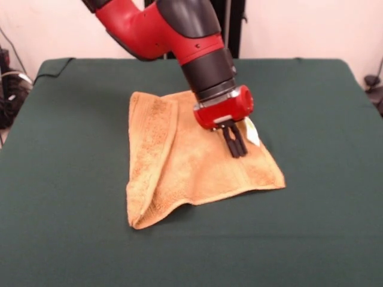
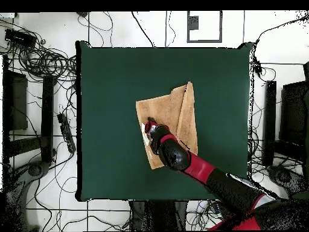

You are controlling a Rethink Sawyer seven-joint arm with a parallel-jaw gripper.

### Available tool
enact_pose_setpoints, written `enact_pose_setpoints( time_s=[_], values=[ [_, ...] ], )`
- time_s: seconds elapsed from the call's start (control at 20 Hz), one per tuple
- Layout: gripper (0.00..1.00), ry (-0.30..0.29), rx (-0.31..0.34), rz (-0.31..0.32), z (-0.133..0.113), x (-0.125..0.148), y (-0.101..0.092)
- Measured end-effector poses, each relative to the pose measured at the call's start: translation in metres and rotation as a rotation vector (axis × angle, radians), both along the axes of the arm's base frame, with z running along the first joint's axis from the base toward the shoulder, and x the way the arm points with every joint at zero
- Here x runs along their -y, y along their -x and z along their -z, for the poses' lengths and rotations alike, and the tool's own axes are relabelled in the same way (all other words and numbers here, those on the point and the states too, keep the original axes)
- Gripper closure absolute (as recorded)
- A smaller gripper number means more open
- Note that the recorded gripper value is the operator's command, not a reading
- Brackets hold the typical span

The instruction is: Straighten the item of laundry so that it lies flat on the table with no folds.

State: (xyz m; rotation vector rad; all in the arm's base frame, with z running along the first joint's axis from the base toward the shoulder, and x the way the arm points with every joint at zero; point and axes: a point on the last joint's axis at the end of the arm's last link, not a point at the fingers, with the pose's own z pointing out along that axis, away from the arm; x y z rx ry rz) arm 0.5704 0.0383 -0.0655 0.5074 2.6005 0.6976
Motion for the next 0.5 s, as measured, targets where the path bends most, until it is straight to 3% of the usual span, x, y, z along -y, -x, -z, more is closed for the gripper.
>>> enact_pose_setpoints(
  time_s=[0.25,0.5],
  values=[
    [1.0,-0.055,0.005,0.007,0.002,-0.023,-0.001],
    [1.0,-0.158,0.001,0.009,0.002,-0.061,0.0]
  ],
)
